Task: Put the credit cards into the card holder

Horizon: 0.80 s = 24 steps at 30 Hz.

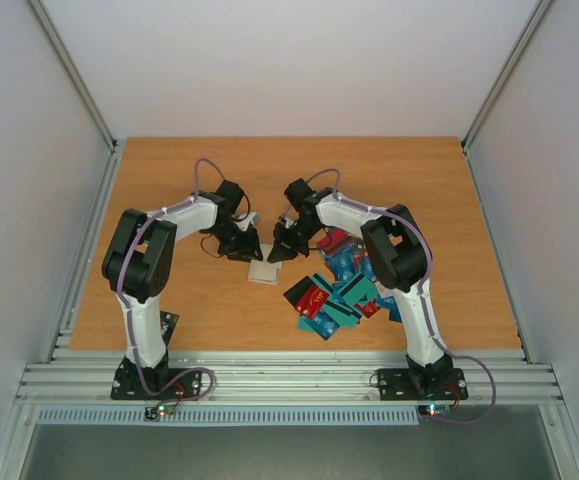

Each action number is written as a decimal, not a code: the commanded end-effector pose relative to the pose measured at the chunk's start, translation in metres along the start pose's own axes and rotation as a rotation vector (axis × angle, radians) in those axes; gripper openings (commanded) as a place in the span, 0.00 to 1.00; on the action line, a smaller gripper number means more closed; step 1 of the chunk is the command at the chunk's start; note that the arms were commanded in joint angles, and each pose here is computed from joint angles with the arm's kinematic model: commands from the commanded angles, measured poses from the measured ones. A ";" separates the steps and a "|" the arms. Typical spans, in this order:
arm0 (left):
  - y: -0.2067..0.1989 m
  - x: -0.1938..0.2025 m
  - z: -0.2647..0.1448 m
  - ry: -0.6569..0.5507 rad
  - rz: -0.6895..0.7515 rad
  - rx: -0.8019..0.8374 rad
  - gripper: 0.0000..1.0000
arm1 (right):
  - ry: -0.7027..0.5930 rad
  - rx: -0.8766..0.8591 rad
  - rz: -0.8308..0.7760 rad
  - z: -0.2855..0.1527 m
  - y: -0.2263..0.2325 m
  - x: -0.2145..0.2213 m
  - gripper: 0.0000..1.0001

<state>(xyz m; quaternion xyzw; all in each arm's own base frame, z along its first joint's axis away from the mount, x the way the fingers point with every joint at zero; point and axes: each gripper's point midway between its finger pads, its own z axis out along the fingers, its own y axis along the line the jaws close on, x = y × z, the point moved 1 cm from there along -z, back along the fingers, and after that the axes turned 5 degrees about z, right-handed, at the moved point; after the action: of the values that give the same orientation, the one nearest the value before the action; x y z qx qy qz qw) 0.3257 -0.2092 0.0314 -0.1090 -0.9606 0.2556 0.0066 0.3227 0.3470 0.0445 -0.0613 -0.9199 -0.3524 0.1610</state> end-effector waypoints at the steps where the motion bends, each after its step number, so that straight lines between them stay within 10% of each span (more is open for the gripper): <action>1: 0.004 0.018 0.021 0.065 -0.018 -0.015 0.34 | 0.008 -0.033 -0.022 0.007 0.006 -0.004 0.05; 24: 0.005 0.025 0.035 0.087 -0.051 0.000 0.31 | 0.010 0.201 0.001 0.029 -0.028 0.004 0.01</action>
<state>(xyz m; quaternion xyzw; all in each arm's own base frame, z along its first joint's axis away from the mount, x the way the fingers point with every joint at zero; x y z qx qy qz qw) 0.3258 -0.2090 0.0295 -0.0927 -0.9624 0.2554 0.0086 0.3222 0.3485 0.0416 -0.0564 -0.9301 -0.3270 0.1578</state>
